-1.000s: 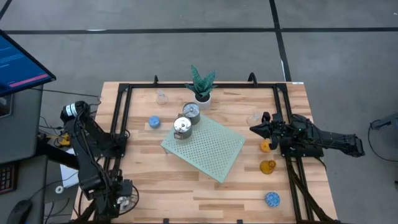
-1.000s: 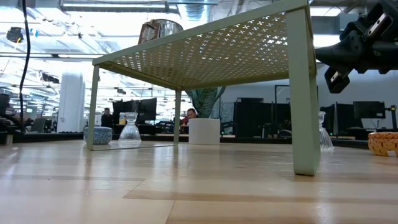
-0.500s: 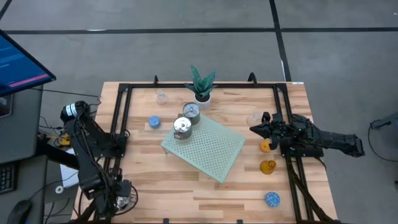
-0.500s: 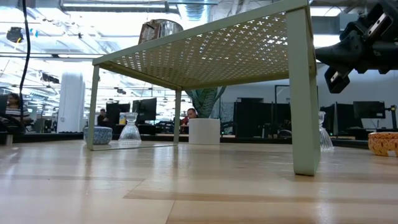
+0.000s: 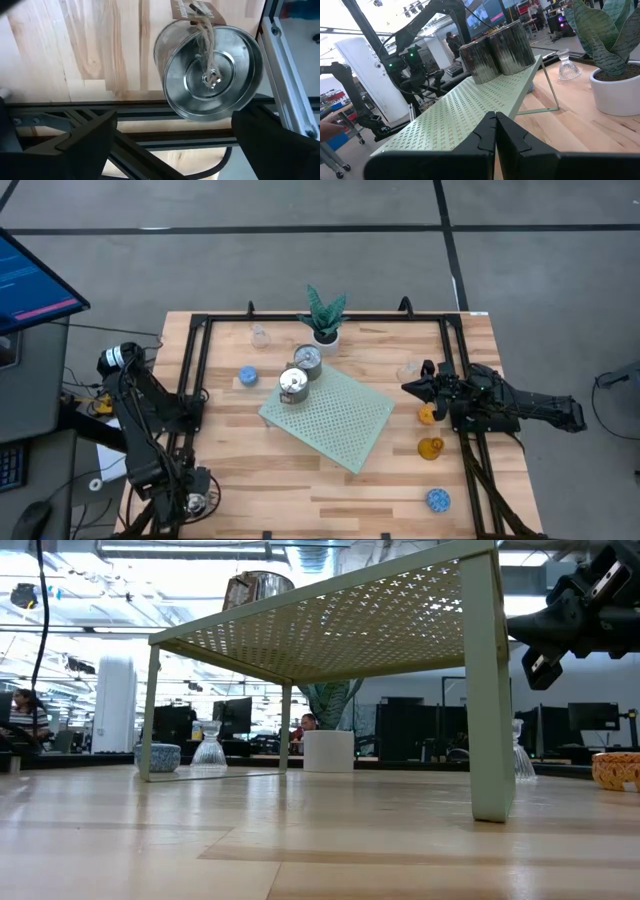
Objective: Pick & Place candle stick holders
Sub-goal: Put the silver scented candle on the shelf
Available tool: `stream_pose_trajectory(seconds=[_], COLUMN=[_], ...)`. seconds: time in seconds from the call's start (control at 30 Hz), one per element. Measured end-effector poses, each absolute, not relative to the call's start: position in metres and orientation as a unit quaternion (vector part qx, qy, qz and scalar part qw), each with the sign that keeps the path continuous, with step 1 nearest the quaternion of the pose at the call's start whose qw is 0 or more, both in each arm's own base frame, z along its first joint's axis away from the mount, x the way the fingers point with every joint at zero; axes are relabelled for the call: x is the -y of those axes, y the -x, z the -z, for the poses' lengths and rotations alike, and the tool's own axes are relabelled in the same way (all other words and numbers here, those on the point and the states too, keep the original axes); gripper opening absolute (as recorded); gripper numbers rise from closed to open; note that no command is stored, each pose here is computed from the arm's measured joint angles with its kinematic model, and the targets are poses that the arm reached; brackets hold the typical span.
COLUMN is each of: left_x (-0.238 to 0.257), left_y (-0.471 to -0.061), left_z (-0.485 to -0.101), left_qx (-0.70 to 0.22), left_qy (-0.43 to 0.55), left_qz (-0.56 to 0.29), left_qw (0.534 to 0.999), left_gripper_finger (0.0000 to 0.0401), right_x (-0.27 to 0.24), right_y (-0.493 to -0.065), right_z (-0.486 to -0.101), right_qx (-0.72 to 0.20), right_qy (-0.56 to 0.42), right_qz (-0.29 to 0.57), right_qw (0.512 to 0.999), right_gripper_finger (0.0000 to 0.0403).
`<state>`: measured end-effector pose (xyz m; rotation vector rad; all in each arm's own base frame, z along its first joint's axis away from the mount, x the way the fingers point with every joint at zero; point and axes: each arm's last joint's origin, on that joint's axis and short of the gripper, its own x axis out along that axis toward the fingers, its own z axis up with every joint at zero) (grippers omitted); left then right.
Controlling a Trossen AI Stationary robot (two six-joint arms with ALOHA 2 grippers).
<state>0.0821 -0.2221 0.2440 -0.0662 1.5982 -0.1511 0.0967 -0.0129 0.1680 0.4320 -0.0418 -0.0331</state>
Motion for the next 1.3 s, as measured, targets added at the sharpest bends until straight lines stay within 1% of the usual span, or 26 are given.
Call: stream_pose_trajectory(seconds=[0.17, 0.3, 0.47, 0.77, 0.9, 1.13, 1.3], left_x=[0.225, 0.225, 0.223, 0.215, 0.216, 0.225, 0.236], left_y=[-0.082, -0.081, -0.083, -0.101, -0.109, -0.11, -0.109], left_z=[-0.244, -0.246, -0.246, -0.246, -0.246, -0.245, -0.232], left_qx=[-0.724, -0.728, -0.727, -0.694, -0.676, -0.667, -0.676], left_qy=[0.05, 0.041, 0.039, 0.045, 0.057, 0.073, 0.065], left_qz=[0.073, 0.089, 0.086, 0.046, 0.056, 0.08, 0.066], left_qw=[0.684, 0.679, 0.68, 0.717, 0.733, 0.737, 0.731], left_gripper_finger=[0.0396, 0.0399, 0.0399, 0.04, 0.04, 0.04, 0.04], right_x=[0.013, 0.013, 0.013, 0.013, 0.013, 0.013, 0.013], right_y=[-0.097, -0.097, -0.097, -0.097, -0.097, -0.097, -0.097], right_z=[-0.168, -0.168, -0.168, -0.168, -0.168, -0.168, -0.168], right_qx=[0.021, 0.021, 0.021, 0.021, 0.021, 0.021, 0.021], right_qy=[-0.214, -0.214, -0.214, -0.214, -0.214, -0.214, -0.214], right_qz=[0.016, 0.016, 0.017, 0.016, 0.017, 0.016, 0.016], right_qw=[0.976, 0.976, 0.976, 0.976, 0.976, 0.976, 0.976], right_gripper_finger=[0.0, 0.0, 0.0, 0.0, 0.0, 0.0, 0.0])
